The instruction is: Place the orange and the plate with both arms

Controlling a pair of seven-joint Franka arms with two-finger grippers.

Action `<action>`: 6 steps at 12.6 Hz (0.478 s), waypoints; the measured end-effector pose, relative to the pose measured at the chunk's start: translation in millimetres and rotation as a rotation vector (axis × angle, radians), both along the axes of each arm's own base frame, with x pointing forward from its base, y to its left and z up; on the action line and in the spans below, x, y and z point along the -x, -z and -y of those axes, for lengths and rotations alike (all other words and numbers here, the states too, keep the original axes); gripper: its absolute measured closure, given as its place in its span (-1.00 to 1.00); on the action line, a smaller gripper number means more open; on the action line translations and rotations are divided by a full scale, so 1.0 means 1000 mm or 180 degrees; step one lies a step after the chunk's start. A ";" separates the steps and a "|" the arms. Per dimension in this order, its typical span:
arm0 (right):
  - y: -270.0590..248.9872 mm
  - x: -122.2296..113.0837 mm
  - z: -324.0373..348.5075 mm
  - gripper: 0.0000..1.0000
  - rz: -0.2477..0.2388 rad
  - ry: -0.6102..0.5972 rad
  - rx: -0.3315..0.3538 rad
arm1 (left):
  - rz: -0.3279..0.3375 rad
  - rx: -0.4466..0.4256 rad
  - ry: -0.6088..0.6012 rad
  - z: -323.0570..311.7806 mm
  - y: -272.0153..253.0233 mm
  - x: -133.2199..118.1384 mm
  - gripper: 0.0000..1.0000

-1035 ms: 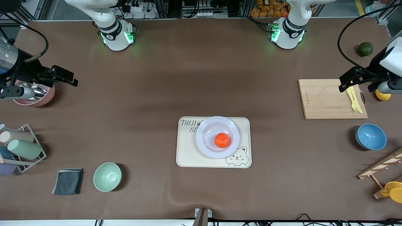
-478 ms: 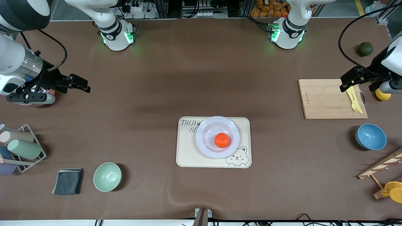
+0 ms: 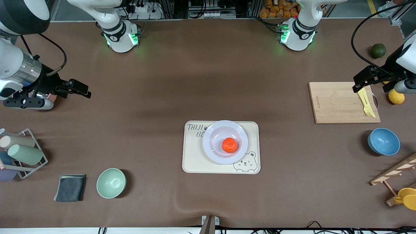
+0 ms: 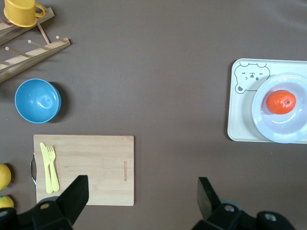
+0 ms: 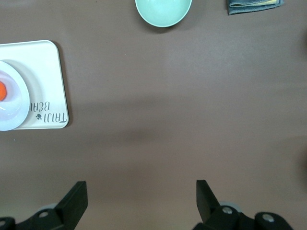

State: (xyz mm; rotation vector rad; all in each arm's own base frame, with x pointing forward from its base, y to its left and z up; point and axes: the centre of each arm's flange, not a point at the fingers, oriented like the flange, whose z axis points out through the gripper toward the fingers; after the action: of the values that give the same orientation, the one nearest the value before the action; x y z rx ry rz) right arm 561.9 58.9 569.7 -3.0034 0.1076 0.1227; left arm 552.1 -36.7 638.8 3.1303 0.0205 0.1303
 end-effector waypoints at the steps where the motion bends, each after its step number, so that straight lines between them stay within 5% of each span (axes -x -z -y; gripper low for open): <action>1: 0.000 0.000 0.001 -1.00 0.0013 -0.0009 0.0041 | 0.0008 -0.0001 0.0000 0.000 -0.003 0.002 -1.00; 6: -0.002 -0.003 0.003 -1.00 0.0116 -0.0038 0.0203 | 0.0011 -0.0007 0.0009 0.000 -0.012 0.010 -1.00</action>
State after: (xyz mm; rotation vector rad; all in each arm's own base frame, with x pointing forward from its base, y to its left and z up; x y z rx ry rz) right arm 565.0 55.9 572.1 -3.0688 0.0918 0.0671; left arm 541.7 -36.9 650.9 3.1321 0.0162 0.1359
